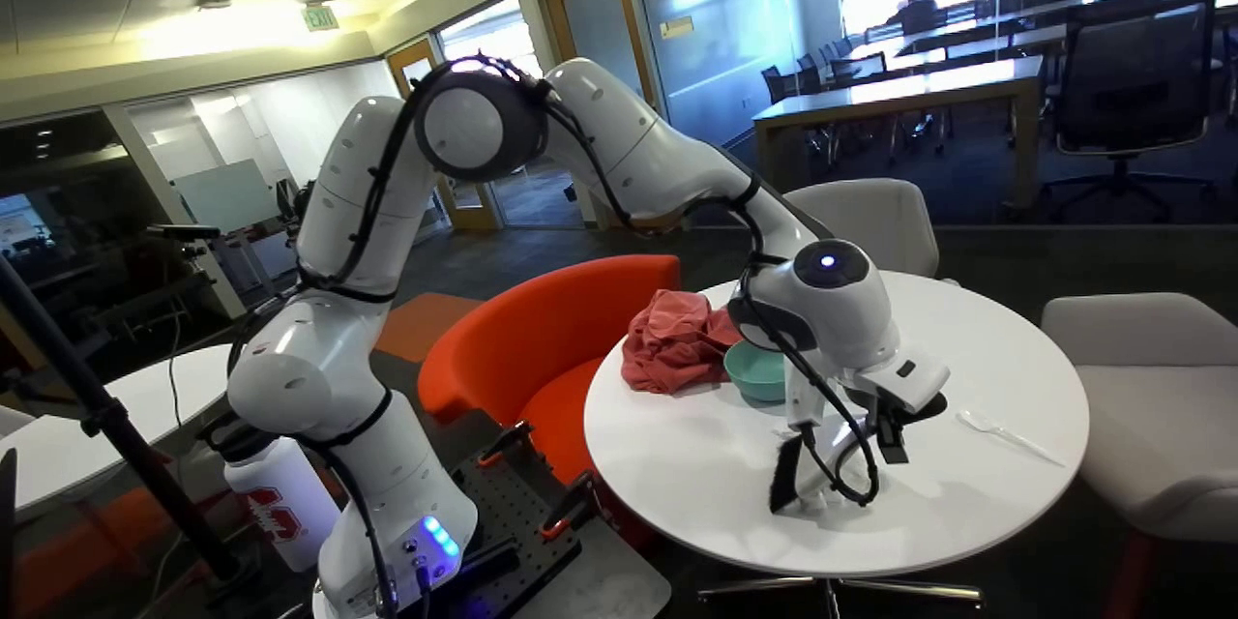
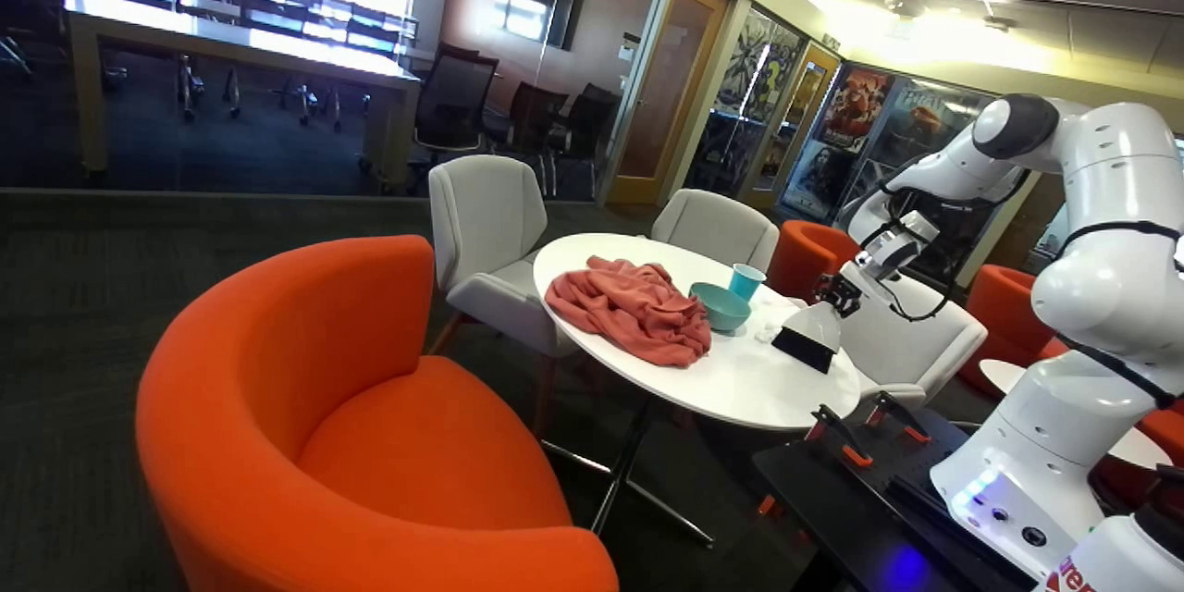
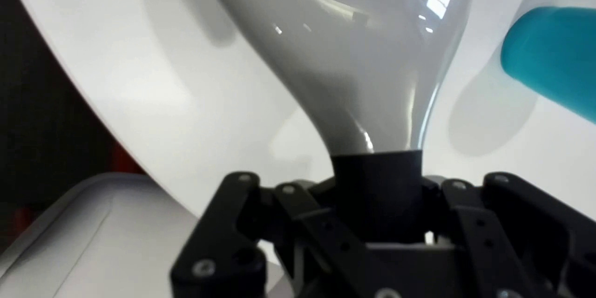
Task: Use the brush to sweep the white objects on the table
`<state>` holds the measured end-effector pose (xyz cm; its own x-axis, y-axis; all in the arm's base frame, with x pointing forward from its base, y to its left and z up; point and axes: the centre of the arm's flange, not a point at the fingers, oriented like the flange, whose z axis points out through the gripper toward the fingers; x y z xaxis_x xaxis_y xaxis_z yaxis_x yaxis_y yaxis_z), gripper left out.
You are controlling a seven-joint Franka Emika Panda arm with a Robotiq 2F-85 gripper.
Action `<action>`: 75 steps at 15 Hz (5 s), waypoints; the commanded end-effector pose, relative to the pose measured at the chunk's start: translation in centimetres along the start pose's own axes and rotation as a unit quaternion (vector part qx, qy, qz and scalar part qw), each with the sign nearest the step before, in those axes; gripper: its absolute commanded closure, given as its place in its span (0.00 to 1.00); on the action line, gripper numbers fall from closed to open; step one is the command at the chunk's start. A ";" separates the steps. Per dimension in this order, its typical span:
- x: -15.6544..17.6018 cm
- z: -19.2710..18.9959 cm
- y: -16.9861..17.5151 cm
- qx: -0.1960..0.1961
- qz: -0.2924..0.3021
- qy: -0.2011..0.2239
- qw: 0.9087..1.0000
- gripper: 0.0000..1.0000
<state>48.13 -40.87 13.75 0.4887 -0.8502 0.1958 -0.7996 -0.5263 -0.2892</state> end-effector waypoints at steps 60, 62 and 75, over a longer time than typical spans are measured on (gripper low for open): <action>2.3 5.1 -6.3 -0.015 0.157 -0.095 0.983 1.00; 2.5 5.1 -6.0 -0.029 0.169 -0.089 0.981 1.00; 6.3 1.0 0.6 -0.136 0.228 -0.005 0.964 1.00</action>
<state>51.27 -45.79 12.50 0.1027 -0.9937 0.0450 -0.9883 -0.1071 -0.1085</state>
